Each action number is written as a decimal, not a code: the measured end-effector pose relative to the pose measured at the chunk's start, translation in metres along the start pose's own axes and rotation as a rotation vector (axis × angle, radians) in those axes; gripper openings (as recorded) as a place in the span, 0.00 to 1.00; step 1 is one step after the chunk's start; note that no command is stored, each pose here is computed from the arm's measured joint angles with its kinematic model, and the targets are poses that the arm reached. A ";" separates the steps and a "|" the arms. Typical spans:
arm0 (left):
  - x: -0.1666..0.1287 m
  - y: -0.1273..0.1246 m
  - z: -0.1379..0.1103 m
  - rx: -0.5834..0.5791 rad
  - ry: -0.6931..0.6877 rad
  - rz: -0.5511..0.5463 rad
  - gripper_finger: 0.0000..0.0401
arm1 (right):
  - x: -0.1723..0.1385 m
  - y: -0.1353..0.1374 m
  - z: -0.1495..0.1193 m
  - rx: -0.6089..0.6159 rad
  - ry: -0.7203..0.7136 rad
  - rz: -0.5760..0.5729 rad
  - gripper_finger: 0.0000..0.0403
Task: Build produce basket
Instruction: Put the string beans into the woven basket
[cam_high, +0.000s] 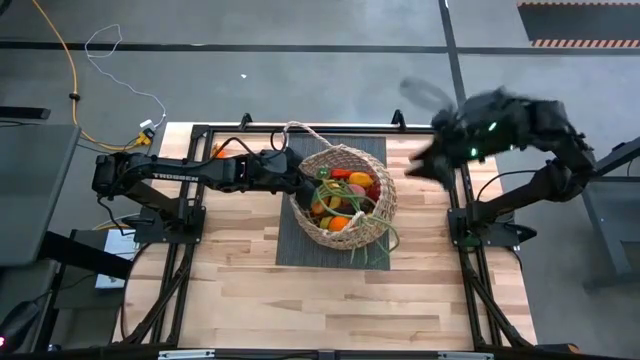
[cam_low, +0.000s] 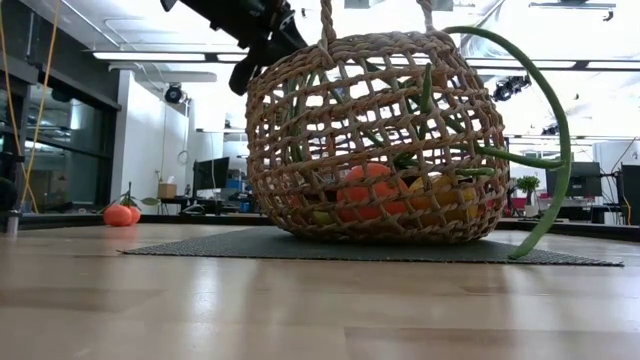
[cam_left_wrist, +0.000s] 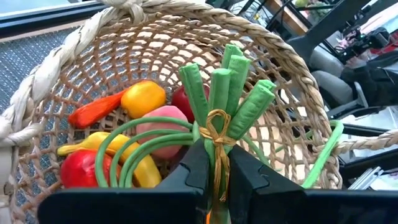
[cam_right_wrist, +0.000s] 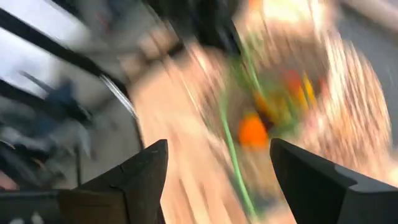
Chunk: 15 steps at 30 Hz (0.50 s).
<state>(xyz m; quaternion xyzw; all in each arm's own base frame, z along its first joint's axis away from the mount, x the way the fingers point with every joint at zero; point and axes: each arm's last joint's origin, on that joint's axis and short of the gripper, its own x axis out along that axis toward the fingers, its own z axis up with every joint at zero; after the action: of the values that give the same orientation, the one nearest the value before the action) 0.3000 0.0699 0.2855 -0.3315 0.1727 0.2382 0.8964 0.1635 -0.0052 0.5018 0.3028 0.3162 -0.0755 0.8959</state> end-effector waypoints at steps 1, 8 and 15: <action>0.000 0.001 0.000 -0.002 -0.001 0.002 0.04 | 0.004 0.000 -0.008 0.020 0.073 -0.048 0.68; 0.000 0.003 0.003 -0.008 -0.010 0.012 0.04 | 0.050 0.015 -0.067 0.014 0.374 -0.131 0.68; 0.000 0.003 0.003 -0.008 -0.016 0.009 0.04 | 0.106 0.006 -0.123 0.026 0.335 -0.131 0.68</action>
<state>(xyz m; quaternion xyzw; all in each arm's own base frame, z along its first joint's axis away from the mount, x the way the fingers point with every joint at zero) 0.2993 0.0744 0.2862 -0.3323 0.1661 0.2453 0.8954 0.1854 0.0787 0.3638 0.3015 0.4792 -0.0864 0.8198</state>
